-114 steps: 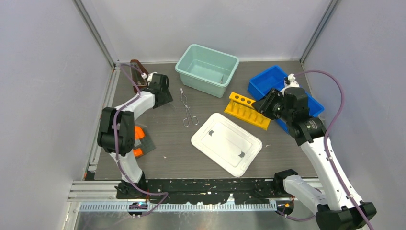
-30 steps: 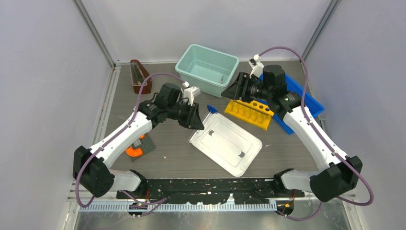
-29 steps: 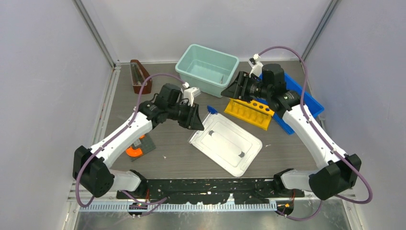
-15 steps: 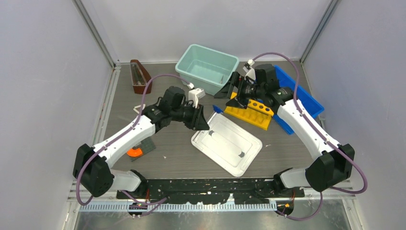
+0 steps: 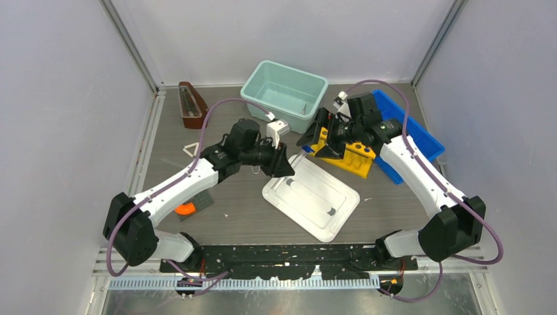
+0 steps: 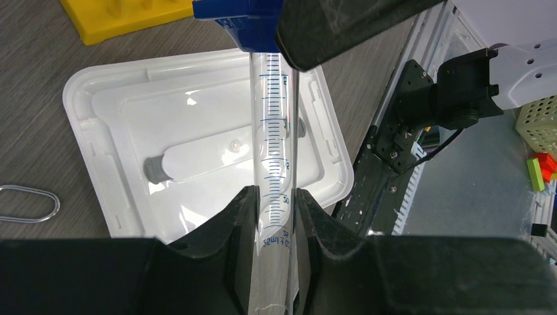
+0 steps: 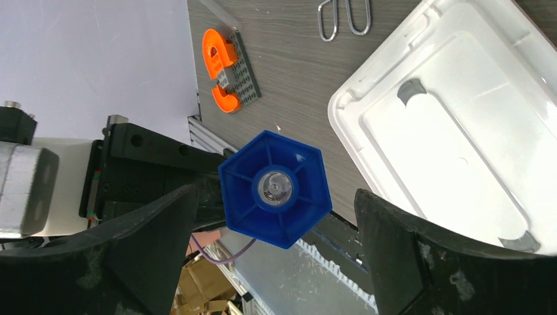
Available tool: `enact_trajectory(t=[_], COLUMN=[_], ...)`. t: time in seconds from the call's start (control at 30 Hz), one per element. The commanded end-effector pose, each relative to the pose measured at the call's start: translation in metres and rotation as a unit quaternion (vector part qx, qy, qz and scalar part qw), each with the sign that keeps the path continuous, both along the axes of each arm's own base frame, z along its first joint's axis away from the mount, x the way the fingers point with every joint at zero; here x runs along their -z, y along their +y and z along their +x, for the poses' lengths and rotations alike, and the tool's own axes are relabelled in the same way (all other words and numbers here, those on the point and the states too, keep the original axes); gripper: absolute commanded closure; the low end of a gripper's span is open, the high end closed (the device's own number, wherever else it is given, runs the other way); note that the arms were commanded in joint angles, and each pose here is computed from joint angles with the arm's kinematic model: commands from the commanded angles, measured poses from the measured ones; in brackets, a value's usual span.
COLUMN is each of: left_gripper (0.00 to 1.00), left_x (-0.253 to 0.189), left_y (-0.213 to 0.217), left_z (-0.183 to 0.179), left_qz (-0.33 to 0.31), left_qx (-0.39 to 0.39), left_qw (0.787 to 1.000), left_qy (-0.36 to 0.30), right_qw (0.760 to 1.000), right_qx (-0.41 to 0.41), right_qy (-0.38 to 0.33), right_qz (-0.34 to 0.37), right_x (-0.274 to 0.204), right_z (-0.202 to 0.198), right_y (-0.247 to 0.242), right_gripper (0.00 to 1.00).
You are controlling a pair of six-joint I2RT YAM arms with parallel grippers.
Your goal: Organize the chemistry lab equipment
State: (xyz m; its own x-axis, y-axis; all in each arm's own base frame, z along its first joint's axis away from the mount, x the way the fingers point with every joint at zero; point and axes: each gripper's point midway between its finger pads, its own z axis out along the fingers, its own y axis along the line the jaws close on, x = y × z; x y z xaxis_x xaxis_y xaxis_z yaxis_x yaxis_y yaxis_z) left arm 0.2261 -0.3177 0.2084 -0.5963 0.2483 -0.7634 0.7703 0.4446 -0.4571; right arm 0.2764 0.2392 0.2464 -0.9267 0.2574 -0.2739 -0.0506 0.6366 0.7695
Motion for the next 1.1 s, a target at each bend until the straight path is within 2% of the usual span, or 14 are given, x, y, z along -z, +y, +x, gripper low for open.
enact_trajectory(t=[0.0,0.2,0.4,0.9,1.07], left_gripper=[0.87,0.86,0.86,0.86,0.86], left_x=[-0.019,-0.020,-0.019,-0.018,-0.016], left_y=[-0.014,-0.014,-0.012,-0.017,-0.017], left_z=[0.010,0.006,0.002,0.003,0.004], left_qz=[-0.034,-0.045,-0.050,-0.056,-0.054], left_qx=[0.023,0.037,0.045,0.056,0.055], left_qw=[0.997,0.995,0.993,0.992,0.993], left_qy=[-0.065,-0.087,-0.095,-0.096,-0.095], right_qw=[1.000,1.000,0.999,0.998,0.997], right_qx=[-0.016,-0.007,0.006,-0.010,-0.026], right_qy=[0.002,0.009,0.016,0.039,0.040], right_qz=[-0.008,0.012,0.036,0.041,0.060], right_x=[-0.006,-0.009,-0.014,-0.002,-0.003], right_z=[-0.003,0.000,0.010,0.011,0.010], right_y=[-0.002,-0.002,-0.011,-0.007,0.000], right_gripper=[0.06,0.19,0.19,0.19,0.30])
